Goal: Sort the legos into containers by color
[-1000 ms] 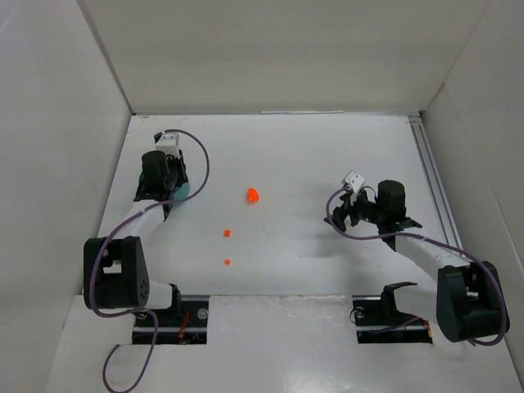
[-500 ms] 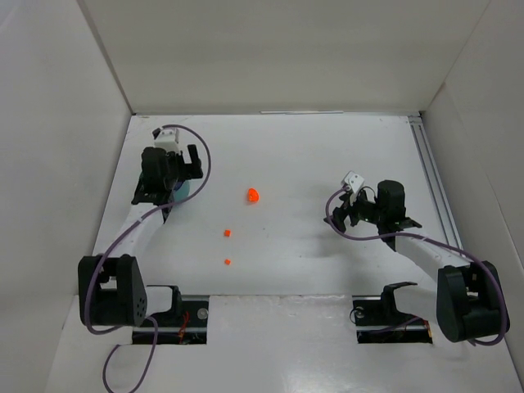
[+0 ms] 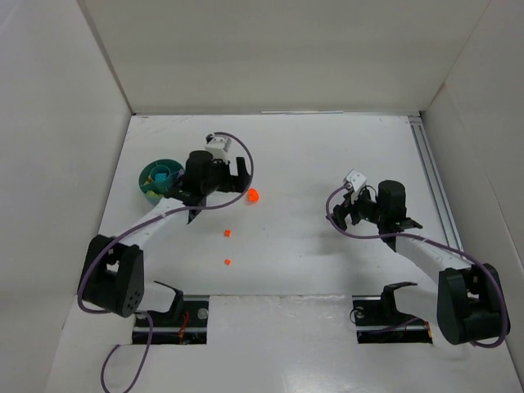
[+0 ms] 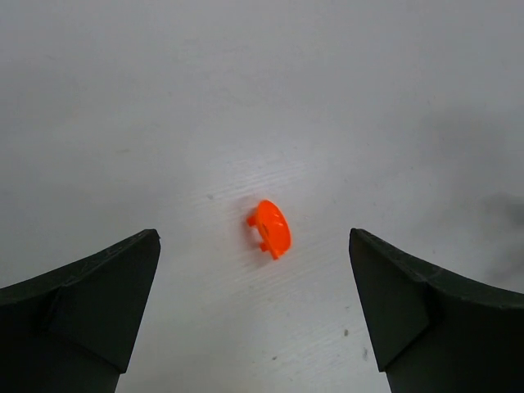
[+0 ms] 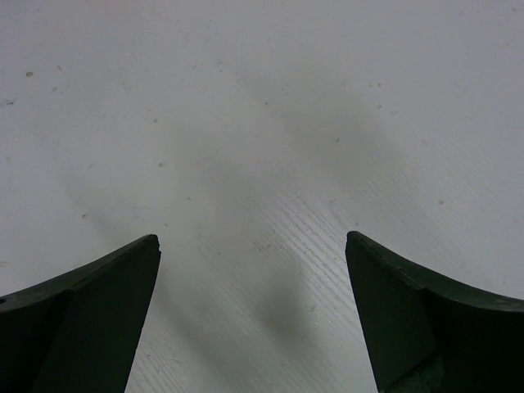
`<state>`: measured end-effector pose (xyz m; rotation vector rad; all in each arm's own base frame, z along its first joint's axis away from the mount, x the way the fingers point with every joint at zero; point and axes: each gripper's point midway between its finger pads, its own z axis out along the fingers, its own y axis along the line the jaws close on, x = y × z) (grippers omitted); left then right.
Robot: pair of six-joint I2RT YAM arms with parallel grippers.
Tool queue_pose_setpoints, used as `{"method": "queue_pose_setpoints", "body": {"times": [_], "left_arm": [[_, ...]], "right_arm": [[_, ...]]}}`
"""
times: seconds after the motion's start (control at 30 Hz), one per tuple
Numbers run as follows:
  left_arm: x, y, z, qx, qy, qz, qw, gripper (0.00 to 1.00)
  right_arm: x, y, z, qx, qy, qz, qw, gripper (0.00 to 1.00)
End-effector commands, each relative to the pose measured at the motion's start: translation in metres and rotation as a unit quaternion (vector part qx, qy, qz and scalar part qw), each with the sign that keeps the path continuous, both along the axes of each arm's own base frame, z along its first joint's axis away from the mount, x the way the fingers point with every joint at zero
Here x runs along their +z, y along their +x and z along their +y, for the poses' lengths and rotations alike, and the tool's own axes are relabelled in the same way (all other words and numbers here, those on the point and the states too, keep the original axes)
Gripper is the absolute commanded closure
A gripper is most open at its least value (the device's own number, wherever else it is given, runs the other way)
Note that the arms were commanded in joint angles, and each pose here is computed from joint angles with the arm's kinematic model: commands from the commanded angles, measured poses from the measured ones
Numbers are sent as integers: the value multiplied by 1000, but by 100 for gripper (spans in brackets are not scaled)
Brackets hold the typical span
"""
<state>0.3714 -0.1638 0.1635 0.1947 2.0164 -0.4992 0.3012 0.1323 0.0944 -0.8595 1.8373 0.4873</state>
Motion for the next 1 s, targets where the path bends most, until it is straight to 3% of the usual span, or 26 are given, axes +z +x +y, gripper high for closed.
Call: {"method": "queue_pose_setpoints", "body": {"times": [0.0, 0.2, 0.33, 0.67, 0.8, 0.93, 0.97], "left_arm": [[-8, -10, -39, -23, -10, 36, 999, 2], [-66, -16, -94, -46, 34, 120, 991, 4], [-87, -6, -79, 22, 66, 139, 988, 12], [-99, -6, -68, 60, 72, 148, 985, 18], [-109, -6, -62, 76, 84, 157, 981, 27], [-110, -2, -62, 80, 89, 158, 980, 47], [-112, 0, -60, 86, 95, 159, 979, 56]], "right_arm": [[19, 9, 0, -11, 5, -29, 1000, 1], [18, 14, -8, -31, -4, -30, 999, 1], [14, 11, -8, -31, -4, -26, 999, 1], [23, 10, -10, -37, -1, -39, 999, 1], [23, 10, -10, -37, -1, -39, 999, 1], [23, 10, -10, -37, -1, -39, 999, 1], [23, 10, -10, -37, -1, -39, 999, 1]]}}
